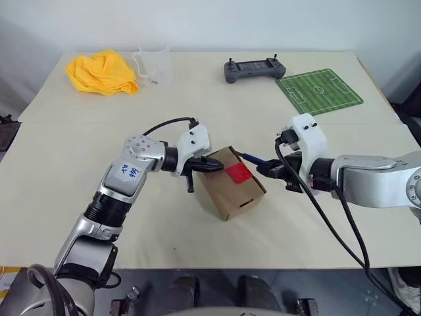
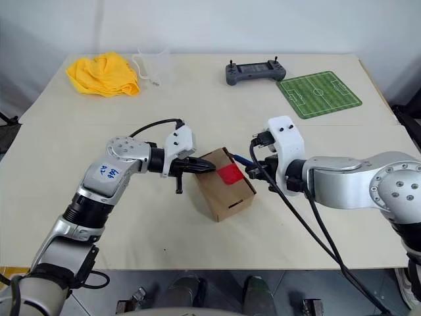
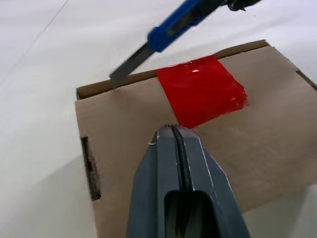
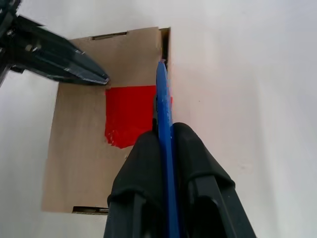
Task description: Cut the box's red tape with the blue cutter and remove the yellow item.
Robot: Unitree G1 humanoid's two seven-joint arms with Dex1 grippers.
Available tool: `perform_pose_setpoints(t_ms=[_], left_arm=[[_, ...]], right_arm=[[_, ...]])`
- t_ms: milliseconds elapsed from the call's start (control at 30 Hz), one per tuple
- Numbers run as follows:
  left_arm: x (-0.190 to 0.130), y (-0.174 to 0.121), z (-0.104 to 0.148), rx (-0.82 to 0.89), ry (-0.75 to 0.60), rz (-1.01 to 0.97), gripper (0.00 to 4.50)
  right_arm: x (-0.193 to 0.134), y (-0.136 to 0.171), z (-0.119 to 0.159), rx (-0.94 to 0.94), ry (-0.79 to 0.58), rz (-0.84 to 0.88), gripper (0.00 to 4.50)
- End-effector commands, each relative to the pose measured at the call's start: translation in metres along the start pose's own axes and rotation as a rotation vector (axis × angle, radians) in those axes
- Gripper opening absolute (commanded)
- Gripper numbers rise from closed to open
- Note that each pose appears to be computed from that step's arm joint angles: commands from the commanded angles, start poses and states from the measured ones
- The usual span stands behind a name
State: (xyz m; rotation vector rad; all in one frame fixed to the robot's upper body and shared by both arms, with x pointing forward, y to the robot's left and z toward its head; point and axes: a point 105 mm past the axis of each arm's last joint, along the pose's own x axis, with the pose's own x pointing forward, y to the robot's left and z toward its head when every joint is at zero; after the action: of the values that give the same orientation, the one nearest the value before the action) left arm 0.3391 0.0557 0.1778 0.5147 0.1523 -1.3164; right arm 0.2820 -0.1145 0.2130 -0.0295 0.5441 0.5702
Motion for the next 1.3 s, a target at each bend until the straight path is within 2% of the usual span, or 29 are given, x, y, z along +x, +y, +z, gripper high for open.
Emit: perform_pose_setpoints(t_ms=[33, 500, 1000, 1300], left_arm=[[0.003, -0.008, -0.003, -0.011, 0.01, -0.022, 0.0], [0.004, -0.008, -0.005, -0.016, 0.017, -0.015, 0.0], [0.009, -0.016, -0.009, -0.021, 0.036, -0.022, 0.0], [0.018, -0.022, -0.01, -0.038, 0.051, -0.023, 0.0]], right_arm=[[-0.008, 0.002, 0.011, 0.002, -0.064, -0.011, 0.1], [-0.007, 0.002, 0.001, 0.004, -0.021, 0.033, 0.1], [-0.005, -0.007, -0.028, 0.037, 0.085, 0.018, 0.1], [-0.002, 0.003, -0.045, 0.062, 0.142, 0.112, 0.1]])
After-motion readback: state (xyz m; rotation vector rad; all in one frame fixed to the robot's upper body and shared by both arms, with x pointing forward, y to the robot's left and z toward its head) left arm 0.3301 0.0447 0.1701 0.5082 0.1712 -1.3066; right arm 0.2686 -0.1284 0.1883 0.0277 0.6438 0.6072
